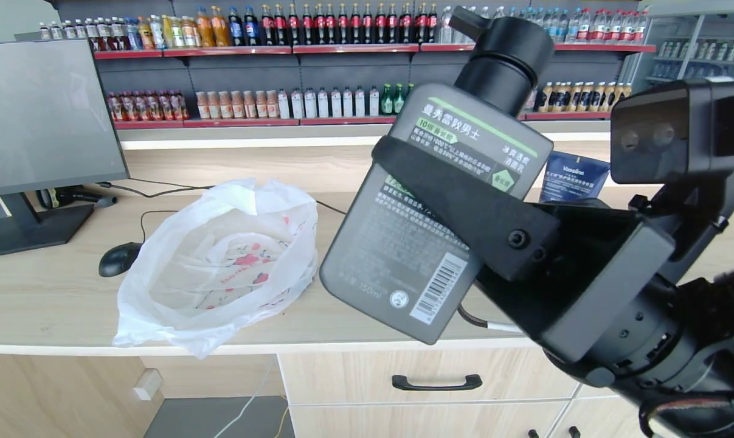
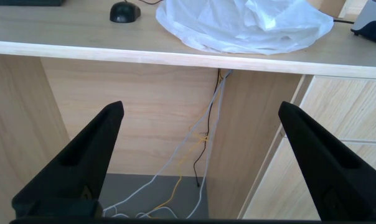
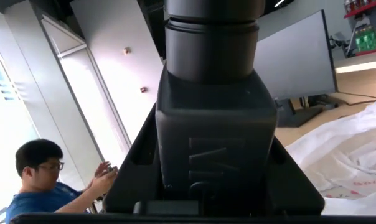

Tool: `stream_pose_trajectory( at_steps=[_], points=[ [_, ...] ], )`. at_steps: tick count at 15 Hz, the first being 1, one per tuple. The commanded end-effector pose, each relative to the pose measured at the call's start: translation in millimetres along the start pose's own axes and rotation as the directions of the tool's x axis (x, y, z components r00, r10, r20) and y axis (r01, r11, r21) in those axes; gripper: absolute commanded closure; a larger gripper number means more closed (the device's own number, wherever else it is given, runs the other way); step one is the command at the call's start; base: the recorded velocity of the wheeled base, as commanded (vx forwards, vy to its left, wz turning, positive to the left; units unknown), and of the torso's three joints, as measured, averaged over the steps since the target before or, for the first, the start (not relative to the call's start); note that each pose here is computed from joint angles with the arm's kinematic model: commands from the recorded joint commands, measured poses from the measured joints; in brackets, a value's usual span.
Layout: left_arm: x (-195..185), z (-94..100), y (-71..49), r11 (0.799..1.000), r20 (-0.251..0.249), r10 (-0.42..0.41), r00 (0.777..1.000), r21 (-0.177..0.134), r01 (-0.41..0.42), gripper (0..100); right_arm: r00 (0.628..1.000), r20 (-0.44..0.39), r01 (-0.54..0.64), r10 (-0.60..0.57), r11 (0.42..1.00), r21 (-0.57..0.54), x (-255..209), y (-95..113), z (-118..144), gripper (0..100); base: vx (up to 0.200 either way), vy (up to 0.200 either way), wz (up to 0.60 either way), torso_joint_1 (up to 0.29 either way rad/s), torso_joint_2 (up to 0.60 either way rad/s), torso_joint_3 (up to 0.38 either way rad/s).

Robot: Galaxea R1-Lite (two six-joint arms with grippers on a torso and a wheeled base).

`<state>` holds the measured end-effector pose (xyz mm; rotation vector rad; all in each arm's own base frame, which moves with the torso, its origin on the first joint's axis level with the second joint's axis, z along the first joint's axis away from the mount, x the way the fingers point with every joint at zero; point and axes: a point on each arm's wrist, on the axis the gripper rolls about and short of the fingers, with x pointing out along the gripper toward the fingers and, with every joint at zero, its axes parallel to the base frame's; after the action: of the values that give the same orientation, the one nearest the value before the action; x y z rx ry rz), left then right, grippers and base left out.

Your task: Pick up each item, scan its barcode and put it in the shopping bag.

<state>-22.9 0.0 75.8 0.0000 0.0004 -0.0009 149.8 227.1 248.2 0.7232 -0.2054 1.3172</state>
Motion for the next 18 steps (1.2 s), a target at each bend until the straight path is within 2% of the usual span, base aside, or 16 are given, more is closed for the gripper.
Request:
stream_pose_trajectory(
  at_steps=[1,2,3,5,8,9,10,11,12,14,16,18],
  points=[
    [0.0,0.0,0.0,1.000,0.000,0.001,1.000,0.000,-0.001,0,0.999,-0.044,0.029,-0.030,0.999,-0.037,-8.5,-4.6,-9.6,100,0.000,0.000,0.00,0.000,0.00,0.000],
    [0.1,0.0,0.0,1.000,-0.001,-0.001,1.000,0.000,0.001,0,0.998,-0.046,0.034,-0.036,0.998,-0.051,-10.3,-5.4,-9.3,100,0.000,0.000,0.00,0.000,0.00,0.000],
    [0.0,0.0,0.0,1.000,0.000,-0.001,1.000,0.000,0.001,0,0.998,-0.038,0.054,-0.060,0.989,-0.135,-14.4,-10.7,-4.6,100,0.000,0.000,0.00,0.000,0.00,0.000],
    [0.0,0.0,0.0,1.000,0.000,-0.001,1.000,0.000,0.001,0,0.994,-0.044,0.082,-0.095,0.968,-0.235,-21.1,-18.1,-3.7,100,0.000,0.000,0.00,0.000,0.00,0.000],
    [0.0,0.0,0.0,1.000,0.000,-0.001,1.000,0.005,0.001,0,0.977,-0.114,0.128,-0.178,0.928,-0.351,-43.9,-27.5,-15.7,100,0.000,0.000,0.00,0.000,0.00,0.000],
    [0.0,0.0,0.0,1.000,0.000,-0.001,1.000,0.003,0.001,0,0.959,-0.133,0.173,-0.250,0.889,-0.424,-58.9,-35.8,-18.2,100,0.000,0.000,0.00,0.000,0.00,0.000],
    [0.0,0.0,0.0,1.000,0.000,-0.001,1.000,0.003,0.001,0,0.902,-0.101,0.292,-0.419,0.765,-0.574,-90.9,-52.8,-8.4,100,0.000,0.000,0.00,0.000,0.00,0.000],
    [0.0,-0.2,0.0,1.000,-0.001,-0.001,1.000,0.003,0.001,0,0.881,-0.109,0.295,-0.460,0.715,-0.634,-102.5,-58.0,-7.3,100,0.000,0.000,0.00,0.000,0.00,0.000],
    [0.0,0.0,0.0,1.000,0.000,-0.001,1.000,0.003,0.001,0,0.861,-0.098,0.328,-0.498,0.693,-0.642,-108.9,-62.6,-5.3,100,0.000,0.000,0.00,0.000,0.00,0.000],
    [0.0,0.0,0.0,1.000,0.000,-0.001,1.000,0.003,0.001,0,0.792,-0.017,0.443,-0.611,0.593,-0.673,-124.9,-77.5,8.2,100,0.000,0.000,0.00,0.000,0.00,0.000],
    [0.0,0.0,0.0,1.000,0.000,-0.001,1.000,0.002,0.001,0,0.761,0.001,0.481,-0.648,0.563,-0.672,-134.1,-83.1,12.6,100,0.000,0.000,0.00,0.000,0.00,0.000],
    [0.0,0.0,0.0,1.000,0.000,-0.001,1.000,0.000,0.001,0,0.760,0.012,0.488,-0.650,0.558,-0.671,-131.9,-87.0,14.7,100,0.000,0.000,0.00,0.000,0.00,0.000]
  ],
)
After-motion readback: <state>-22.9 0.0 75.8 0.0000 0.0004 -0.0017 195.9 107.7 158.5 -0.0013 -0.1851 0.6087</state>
